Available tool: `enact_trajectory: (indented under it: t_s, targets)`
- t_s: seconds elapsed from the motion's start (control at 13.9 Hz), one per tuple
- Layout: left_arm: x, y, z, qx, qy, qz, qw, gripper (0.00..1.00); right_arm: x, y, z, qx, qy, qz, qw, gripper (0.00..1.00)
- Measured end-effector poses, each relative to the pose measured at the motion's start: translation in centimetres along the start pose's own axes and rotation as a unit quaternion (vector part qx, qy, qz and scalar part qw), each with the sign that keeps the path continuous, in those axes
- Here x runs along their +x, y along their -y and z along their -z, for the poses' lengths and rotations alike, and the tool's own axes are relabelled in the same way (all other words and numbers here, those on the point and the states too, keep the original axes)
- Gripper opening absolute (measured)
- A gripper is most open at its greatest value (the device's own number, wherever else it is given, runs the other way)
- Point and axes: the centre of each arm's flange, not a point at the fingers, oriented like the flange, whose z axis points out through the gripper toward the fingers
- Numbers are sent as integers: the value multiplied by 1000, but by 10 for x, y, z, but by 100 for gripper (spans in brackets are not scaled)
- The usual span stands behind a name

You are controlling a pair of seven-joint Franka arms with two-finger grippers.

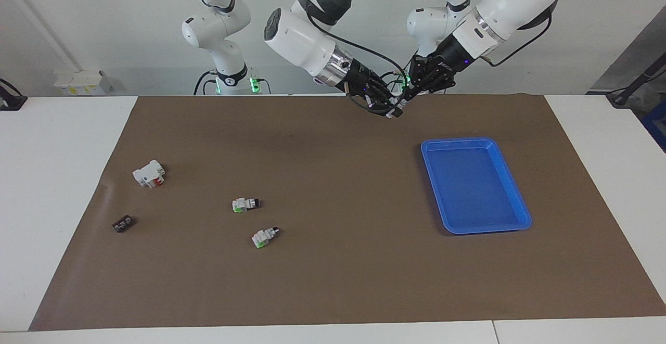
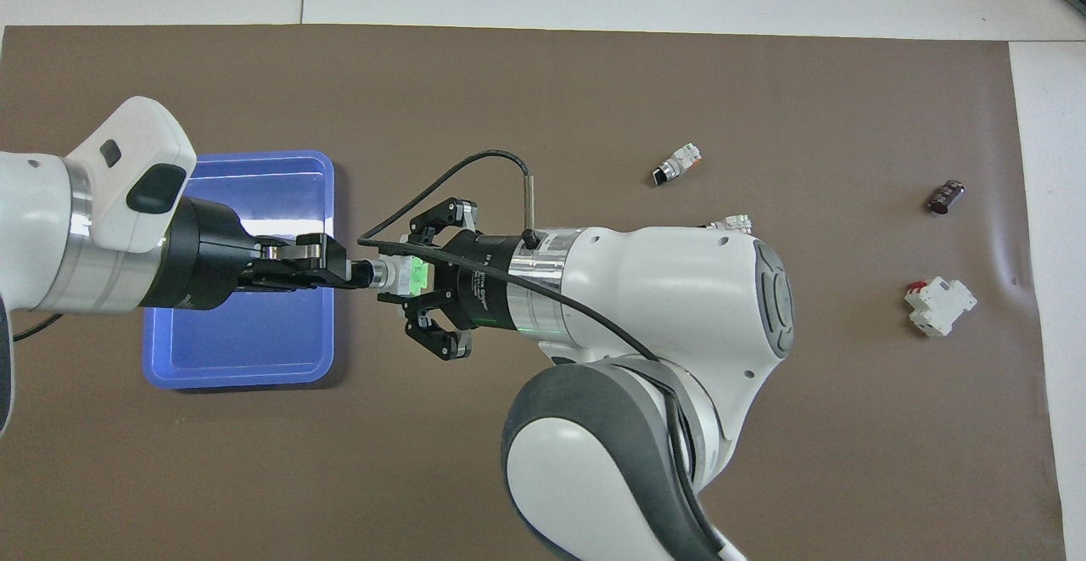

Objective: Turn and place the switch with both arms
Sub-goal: 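Open the right gripper and pull it back from the switch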

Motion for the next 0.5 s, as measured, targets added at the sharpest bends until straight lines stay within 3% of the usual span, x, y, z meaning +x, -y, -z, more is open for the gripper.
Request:
enact_trajectory:
  t_s: [0.14, 0.36, 0.43, 0.5]
  targets:
    - [-1, 0, -1, 1, 4, 2, 1000, 10, 0, 1, 1, 2, -2, 2, 1000, 59]
    - [-2, 1, -2, 2, 8, 2, 1000, 10, -2, 2, 5, 4, -2, 7, 1000, 93]
    - [-2, 1, -2, 2, 8, 2, 1000, 10, -3, 1, 6, 3, -3, 9, 1000, 100]
    - [-2, 2, -2, 2, 8, 3, 1000, 10, -4, 1, 8, -1, -8, 16, 1000, 100]
